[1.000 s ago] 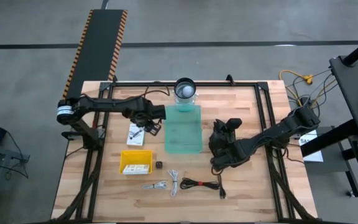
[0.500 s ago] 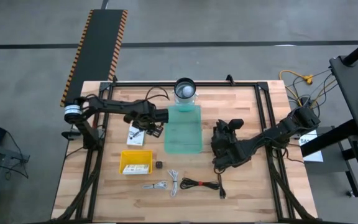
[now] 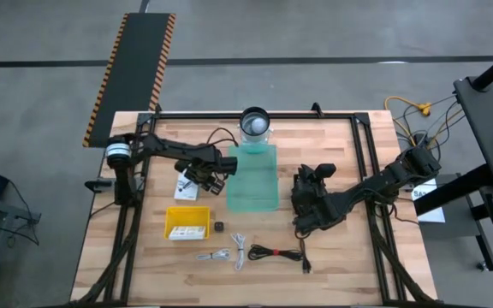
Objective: Pick and place items into bin
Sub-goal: Put the card reader box into the yellow bin
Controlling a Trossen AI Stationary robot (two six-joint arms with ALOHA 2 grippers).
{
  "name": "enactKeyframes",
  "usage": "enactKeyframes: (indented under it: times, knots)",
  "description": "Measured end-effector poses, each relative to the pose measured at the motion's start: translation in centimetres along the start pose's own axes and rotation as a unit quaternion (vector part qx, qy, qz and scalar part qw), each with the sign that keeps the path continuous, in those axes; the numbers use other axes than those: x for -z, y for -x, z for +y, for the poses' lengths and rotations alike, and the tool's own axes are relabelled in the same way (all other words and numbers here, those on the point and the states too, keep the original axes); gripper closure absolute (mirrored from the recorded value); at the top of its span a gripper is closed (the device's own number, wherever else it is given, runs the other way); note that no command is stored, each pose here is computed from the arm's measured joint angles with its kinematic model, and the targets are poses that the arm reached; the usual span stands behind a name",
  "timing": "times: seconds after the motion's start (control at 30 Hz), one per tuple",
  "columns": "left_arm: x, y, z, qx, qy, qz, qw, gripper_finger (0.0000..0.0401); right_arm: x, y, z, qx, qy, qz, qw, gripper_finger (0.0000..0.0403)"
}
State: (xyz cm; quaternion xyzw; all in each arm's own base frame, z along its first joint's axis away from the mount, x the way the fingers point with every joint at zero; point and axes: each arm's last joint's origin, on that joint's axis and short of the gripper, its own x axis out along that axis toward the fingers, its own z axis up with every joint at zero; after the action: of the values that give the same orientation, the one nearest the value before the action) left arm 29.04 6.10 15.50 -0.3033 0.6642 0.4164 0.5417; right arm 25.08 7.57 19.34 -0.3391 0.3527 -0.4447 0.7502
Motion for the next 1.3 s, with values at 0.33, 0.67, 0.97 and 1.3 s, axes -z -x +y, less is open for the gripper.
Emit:
enactKeyframes:
  times: [0.33, 0.67, 0.97, 1.3]
  knots:
    - [-1.3, -1.0, 0.2, 0.034, -0.047, 0.040, 0.998, 0.0258, 0.0, 0.0, 0.0, 0.000, 0.001, 0.000, 1.000, 0.0335]
    - [-2.6, -1.2, 1.3, 0.056, -0.080, 0.048, 0.994, 0.0372, 0.1, 0.0, 0.0, 0.000, 0.002, 0.000, 1.000, 0.0335]
    - [-2.6, -1.2, 1.2, 0.058, -0.173, 0.040, 0.982, 0.0400, 0.1, 0.0, 0.0, 0.000, 0.004, 0.000, 1.000, 0.0335]
    - [-1.9, -1.1, 0.9, 0.051, -0.290, 0.038, 0.955, 0.0401, 0.1, 0.0, 0.0, 0.000, 0.005, 0.001, 1.000, 0.0335]
